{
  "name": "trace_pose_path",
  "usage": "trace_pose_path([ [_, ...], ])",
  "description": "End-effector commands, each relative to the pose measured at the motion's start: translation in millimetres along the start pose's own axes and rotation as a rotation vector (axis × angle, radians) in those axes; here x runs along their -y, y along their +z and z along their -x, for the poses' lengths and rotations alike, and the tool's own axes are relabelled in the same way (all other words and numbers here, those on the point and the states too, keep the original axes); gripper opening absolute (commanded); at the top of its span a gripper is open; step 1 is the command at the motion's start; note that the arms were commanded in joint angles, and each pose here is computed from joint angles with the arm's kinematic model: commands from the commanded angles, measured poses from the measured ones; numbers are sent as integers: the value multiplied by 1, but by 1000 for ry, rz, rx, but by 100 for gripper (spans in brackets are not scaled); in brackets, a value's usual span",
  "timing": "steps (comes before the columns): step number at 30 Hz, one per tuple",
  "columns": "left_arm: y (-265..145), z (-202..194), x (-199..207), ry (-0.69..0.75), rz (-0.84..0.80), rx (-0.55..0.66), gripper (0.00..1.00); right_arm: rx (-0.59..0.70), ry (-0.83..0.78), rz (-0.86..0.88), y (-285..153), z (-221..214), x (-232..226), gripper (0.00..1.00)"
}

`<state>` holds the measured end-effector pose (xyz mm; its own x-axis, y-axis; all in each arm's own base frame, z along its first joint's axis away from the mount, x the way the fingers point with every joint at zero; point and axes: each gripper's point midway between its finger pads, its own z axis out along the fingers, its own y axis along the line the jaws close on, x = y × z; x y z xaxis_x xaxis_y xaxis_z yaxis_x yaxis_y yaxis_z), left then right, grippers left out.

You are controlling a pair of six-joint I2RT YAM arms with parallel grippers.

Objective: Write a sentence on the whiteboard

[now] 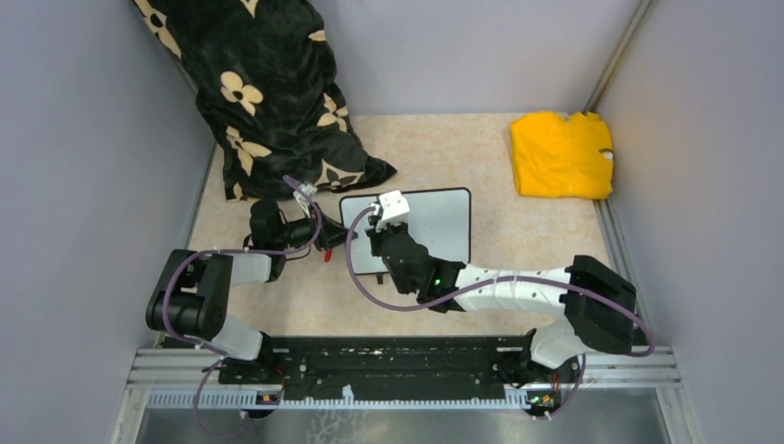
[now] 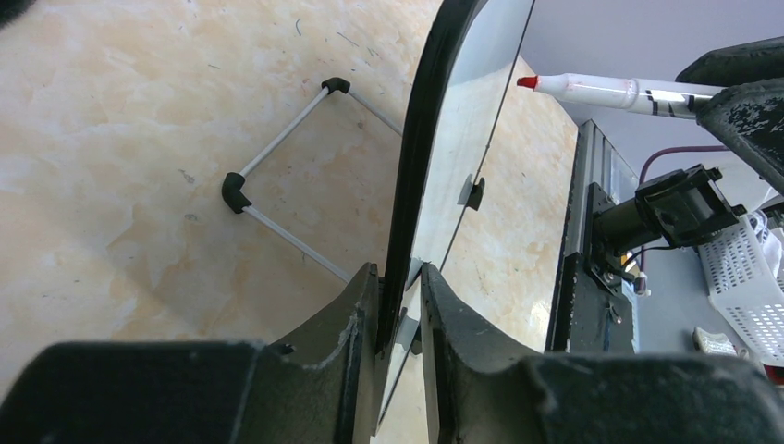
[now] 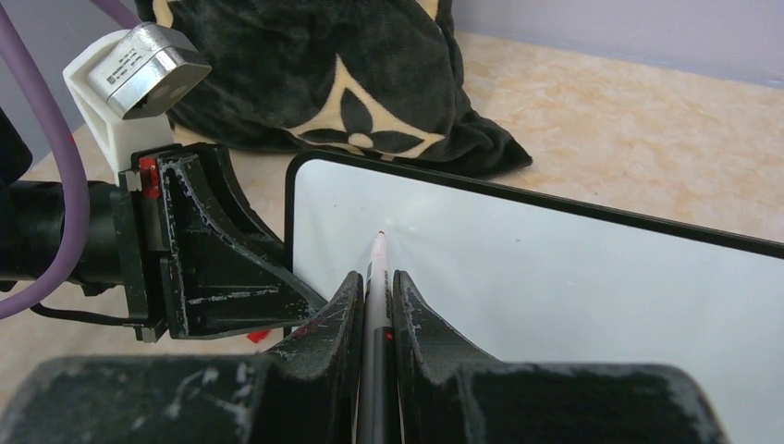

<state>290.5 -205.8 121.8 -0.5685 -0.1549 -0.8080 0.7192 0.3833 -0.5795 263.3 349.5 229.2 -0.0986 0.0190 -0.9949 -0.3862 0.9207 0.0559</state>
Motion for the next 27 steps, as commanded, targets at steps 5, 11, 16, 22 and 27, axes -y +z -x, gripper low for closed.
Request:
trace_pose_path([
  [5,1,8,2,50,-20,14,26,45,74,-2,7,24,-4,0],
  [11,1,8,2,51,-22,13,26,34,78,-13,11,19,0,0],
  [16,1,9,3,52,-24,14,25,26,76,-18,14,16,1,0],
  [22,1,9,3,51,-24,14,24,19,74,-18,15,14,1,0],
  [27,1,8,3,51,-25,12,24,15,72,-19,17,13,0,0],
])
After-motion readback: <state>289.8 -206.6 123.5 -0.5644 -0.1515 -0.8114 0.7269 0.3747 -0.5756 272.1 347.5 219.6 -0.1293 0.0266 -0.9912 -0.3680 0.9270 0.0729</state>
